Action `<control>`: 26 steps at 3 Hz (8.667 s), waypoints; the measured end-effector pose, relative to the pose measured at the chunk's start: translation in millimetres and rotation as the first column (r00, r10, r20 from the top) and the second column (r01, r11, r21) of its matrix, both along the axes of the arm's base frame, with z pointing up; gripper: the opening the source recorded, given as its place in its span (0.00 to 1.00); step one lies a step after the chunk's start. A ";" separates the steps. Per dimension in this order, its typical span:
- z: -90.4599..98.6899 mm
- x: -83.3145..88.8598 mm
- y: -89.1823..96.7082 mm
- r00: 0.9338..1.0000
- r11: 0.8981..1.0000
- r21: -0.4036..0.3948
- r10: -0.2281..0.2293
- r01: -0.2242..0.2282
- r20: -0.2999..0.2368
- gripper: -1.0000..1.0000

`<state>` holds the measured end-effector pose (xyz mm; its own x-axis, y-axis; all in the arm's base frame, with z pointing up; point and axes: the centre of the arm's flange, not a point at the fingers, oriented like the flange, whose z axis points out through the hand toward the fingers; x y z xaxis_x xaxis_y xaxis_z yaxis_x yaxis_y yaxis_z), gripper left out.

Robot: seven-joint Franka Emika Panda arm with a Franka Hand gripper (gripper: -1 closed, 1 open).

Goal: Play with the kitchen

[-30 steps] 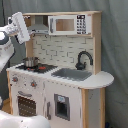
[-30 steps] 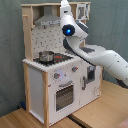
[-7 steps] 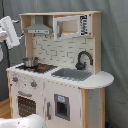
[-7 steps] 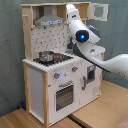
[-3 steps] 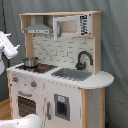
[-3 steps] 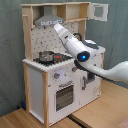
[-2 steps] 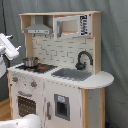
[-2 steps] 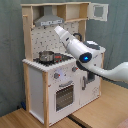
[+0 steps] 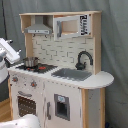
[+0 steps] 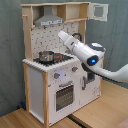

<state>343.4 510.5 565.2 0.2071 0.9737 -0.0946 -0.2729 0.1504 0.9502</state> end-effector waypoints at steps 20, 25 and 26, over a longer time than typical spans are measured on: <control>-272.9 -95.4 -109.4 0.927 0.657 0.743 0.346 -0.131 -0.142 1.00; -312.7 -5.8 -99.2 0.947 0.607 0.794 0.274 -0.033 -0.170 1.00; -312.8 -5.7 -99.5 0.947 0.606 0.795 0.273 -0.032 -0.170 0.00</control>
